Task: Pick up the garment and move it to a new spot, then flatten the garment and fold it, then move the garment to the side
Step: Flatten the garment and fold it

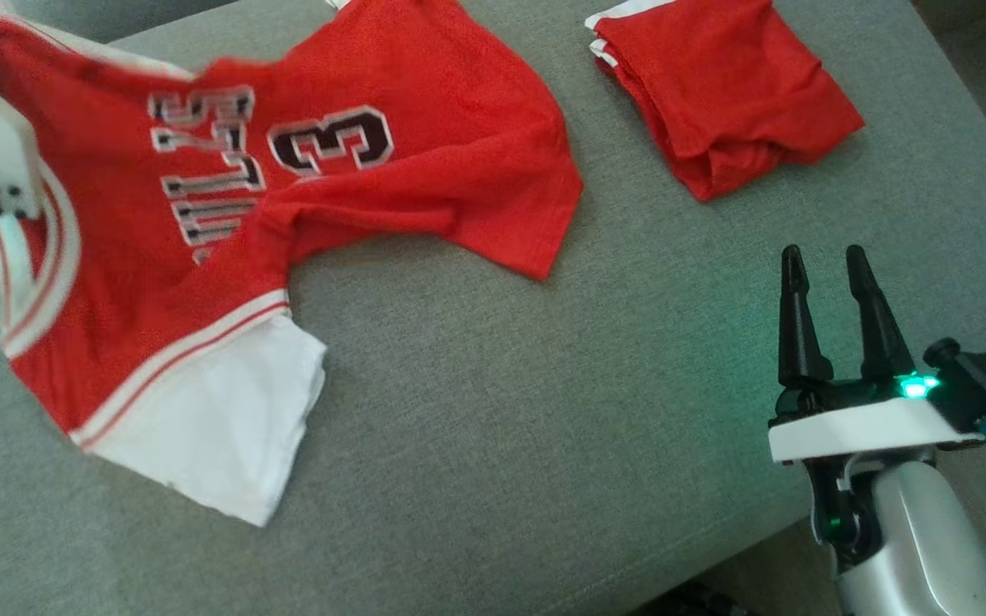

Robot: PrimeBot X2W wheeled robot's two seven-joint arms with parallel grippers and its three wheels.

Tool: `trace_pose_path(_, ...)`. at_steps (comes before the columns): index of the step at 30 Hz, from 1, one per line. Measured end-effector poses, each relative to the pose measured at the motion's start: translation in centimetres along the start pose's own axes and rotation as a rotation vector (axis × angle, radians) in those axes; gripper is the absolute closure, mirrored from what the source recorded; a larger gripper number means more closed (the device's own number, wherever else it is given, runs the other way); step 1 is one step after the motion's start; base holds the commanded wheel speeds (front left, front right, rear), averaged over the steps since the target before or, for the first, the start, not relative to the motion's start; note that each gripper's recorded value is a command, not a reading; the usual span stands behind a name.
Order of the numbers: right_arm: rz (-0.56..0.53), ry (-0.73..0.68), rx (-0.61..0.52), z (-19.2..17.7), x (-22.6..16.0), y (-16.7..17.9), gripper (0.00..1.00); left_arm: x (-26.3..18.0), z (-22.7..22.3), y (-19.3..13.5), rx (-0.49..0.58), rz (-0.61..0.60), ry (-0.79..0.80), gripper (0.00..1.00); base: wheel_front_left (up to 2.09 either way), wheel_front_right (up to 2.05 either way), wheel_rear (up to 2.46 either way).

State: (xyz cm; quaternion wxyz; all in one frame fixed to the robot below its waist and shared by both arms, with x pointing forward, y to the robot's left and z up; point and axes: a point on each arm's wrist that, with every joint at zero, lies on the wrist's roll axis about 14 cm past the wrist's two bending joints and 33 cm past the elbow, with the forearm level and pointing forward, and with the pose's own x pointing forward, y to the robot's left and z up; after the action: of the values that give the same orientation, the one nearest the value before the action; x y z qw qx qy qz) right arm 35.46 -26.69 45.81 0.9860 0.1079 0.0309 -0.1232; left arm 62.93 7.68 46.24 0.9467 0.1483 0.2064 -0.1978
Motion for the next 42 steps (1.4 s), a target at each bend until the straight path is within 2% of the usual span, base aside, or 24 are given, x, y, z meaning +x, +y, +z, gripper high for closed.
trace_pose_path(1, 0.002, 0.0, 0.0, 0.0, 0.0, 0.1, 0.0, 0.0, 0.7, 0.5, 0.007, 0.022, -0.033, 1.0, 0.0, 0.0, 0.0)
trace_pose_path(2, 0.004, 0.001, 0.001, 0.0, 0.0, 0.1, 0.0, 0.0, 1.3, 1.2, 0.011, 0.049, -0.063, 0.92, 0.0, 0.0, 0.0)
trace_pose_path(3, 0.006, 0.001, 0.001, 0.0, 0.0, 0.2, 0.0, -0.1, 1.8, 1.8, 0.018, 0.077, -0.09, 0.0, 0.0, 0.0, 0.0)
trace_pose_path(6, 0.021, 0.001, 0.004, -0.1, 0.2, 0.7, 0.0, -0.6, 3.6, 3.6, 0.042, 0.151, -0.181, 0.0, 0.0, 0.0, 0.0)
trace_pose_path(9, 0.036, -0.005, 0.004, 0.1, 0.3, 1.2, 0.0, -1.1, 3.7, 3.1, 0.034, 0.147, -0.209, 0.0, 0.0, 0.0, 0.0)
trace_pose_path(17, 0.084, -0.043, -0.007, 1.2, 0.6, 2.6, 0.0, -4.0, 4.6, 1.5, -0.09, 0.11, -0.341, 0.0, 0.0, 0.0, 0.0)
trace_pose_path(26, 0.149, -0.072, -0.032, 1.9, 0.2, 4.5, 0.0, -10.7, -0.8, -0.7, -0.261, 0.124, -0.362, 0.0, 0.0, 0.0, 0.0)
trace_pose_path(32, 0.228, -0.094, -0.041, 2.4, 0.5, 7.2, 0.0, -16.8, -4.4, -1.6, -0.336, 0.214, -0.395, 0.0, 0.0, 0.0, 0.0)
trace_pose_path(36, 0.26, -0.09, -0.042, 2.2, 0.2, 8.2, 0.0, -20.6, -7.0, -2.5, -0.422, 0.287, -0.397, 0.0, 0.0, 0.0, 0.0)
trace_pose_path(42, 0.302, -0.091, -0.04, 2.2, -0.1, 9.6, 0.0, -24.0, -9.1, -4.1, -0.503, 0.349, -0.398, 0.0, 0.0, 0.0, 0.0)
